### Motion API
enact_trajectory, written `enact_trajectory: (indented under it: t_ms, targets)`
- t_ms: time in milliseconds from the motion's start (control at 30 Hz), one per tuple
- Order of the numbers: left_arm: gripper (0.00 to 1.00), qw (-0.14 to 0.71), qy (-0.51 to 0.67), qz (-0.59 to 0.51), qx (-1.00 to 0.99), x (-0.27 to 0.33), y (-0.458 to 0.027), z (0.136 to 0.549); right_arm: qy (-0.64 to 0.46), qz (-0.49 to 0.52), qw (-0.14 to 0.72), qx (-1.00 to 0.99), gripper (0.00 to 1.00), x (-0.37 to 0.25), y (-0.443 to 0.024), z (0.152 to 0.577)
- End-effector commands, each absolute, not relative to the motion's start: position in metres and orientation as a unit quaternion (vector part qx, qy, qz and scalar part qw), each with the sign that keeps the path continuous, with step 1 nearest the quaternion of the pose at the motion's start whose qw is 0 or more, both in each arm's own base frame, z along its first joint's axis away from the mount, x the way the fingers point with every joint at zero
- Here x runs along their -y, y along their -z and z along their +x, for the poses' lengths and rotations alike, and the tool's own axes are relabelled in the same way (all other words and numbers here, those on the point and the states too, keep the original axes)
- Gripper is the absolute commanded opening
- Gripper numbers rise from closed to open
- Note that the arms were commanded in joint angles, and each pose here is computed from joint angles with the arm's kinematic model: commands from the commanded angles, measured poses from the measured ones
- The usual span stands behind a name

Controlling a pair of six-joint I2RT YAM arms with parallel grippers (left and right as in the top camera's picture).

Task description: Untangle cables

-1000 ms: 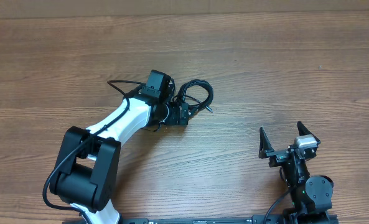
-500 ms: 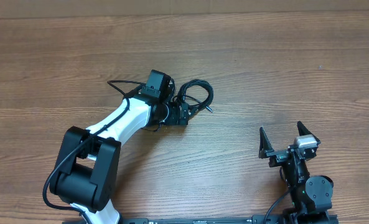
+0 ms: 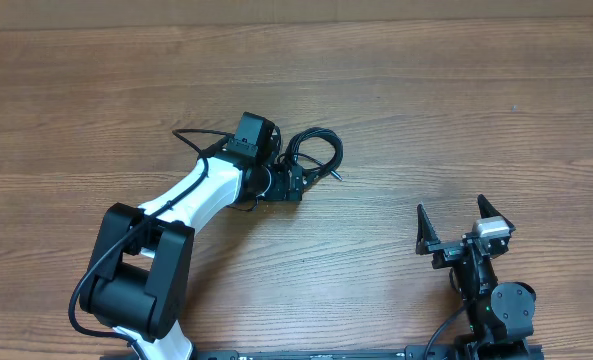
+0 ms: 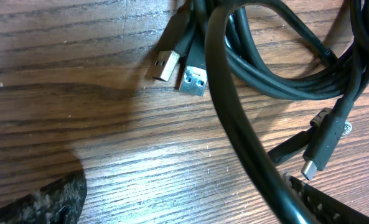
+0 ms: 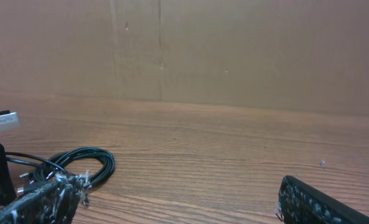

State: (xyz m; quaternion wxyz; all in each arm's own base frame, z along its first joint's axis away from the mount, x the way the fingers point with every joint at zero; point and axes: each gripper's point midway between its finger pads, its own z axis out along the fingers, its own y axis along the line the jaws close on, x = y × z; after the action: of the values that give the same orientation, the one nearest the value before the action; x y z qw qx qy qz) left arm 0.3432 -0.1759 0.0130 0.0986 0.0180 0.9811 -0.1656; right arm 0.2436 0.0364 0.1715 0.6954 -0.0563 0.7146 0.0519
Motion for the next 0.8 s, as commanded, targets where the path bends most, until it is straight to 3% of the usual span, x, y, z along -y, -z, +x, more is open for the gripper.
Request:
enact_trajectory:
  t_ms: [0, 767]
  targets:
    - [1.0, 0.067, 0.148, 0.009, -0.987, 0.1676, 0.0066, 0.3289, -0.05, -0.055, 0.697, -0.714, 1.0, -0.035, -0.1694, 0.244]
    - [1.0, 0.07, 0.153, 0.01, -0.986, 0.1697, 0.0057, 0.3308, -0.05, -0.055, 0.697, -0.714, 1.0, -0.035, -0.1694, 0.244]
